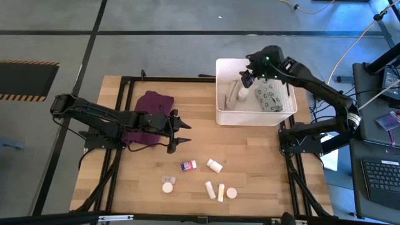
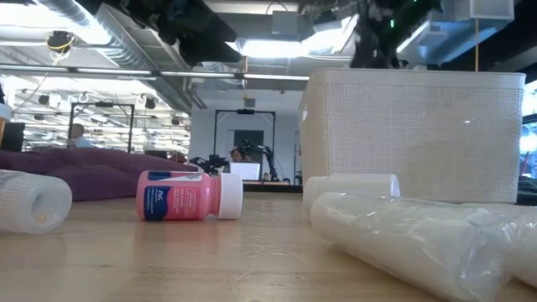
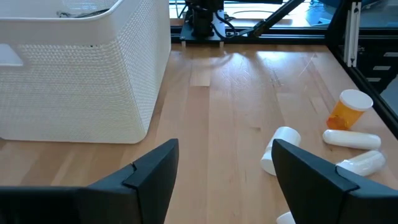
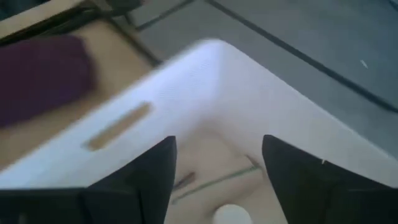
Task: Pick & place medical supplies in basket/bin
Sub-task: Put the right orange pill bottle into the white bin
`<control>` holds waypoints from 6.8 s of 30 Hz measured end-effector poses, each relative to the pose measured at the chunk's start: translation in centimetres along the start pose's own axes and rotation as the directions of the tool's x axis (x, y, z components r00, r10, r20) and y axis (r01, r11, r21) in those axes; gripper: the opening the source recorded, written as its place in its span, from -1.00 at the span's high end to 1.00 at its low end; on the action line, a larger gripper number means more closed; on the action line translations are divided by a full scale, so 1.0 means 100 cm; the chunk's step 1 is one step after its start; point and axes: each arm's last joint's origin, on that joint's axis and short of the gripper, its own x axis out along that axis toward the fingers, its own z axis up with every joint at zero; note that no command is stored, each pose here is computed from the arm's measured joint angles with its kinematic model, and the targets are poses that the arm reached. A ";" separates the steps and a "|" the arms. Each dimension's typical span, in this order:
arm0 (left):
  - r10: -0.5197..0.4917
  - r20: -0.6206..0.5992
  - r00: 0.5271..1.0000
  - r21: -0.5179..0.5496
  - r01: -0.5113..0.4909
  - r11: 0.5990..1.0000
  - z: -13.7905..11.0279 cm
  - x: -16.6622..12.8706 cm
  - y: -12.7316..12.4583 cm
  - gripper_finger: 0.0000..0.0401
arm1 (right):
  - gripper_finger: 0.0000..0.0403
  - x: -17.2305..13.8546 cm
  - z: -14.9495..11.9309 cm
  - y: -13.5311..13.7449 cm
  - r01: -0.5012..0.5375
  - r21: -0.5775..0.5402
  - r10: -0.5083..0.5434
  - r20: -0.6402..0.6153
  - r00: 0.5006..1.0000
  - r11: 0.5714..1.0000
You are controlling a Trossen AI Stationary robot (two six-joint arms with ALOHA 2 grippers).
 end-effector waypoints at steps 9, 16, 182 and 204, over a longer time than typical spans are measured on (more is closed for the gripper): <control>0.000 0.000 1.000 0.000 0.000 1.000 0.000 0.000 0.000 -0.23 | -0.18 -0.066 0.039 0.084 -0.298 -0.111 0.313 0.151 0.938 0.948; -0.002 -0.001 1.000 0.000 0.002 1.000 0.000 0.000 0.000 -0.25 | -0.18 -0.071 0.009 0.145 -0.475 -0.239 0.491 0.009 0.871 0.847; -0.006 0.000 1.000 -0.027 0.006 1.000 0.000 0.000 0.000 -0.25 | -0.06 -0.126 -0.022 0.208 -0.294 -0.353 0.212 -0.253 0.944 0.888; -0.004 0.000 1.000 0.018 0.004 1.000 0.000 0.000 0.000 -0.25 | -0.07 -0.008 0.000 0.034 0.029 -0.090 -0.062 -0.384 0.921 0.996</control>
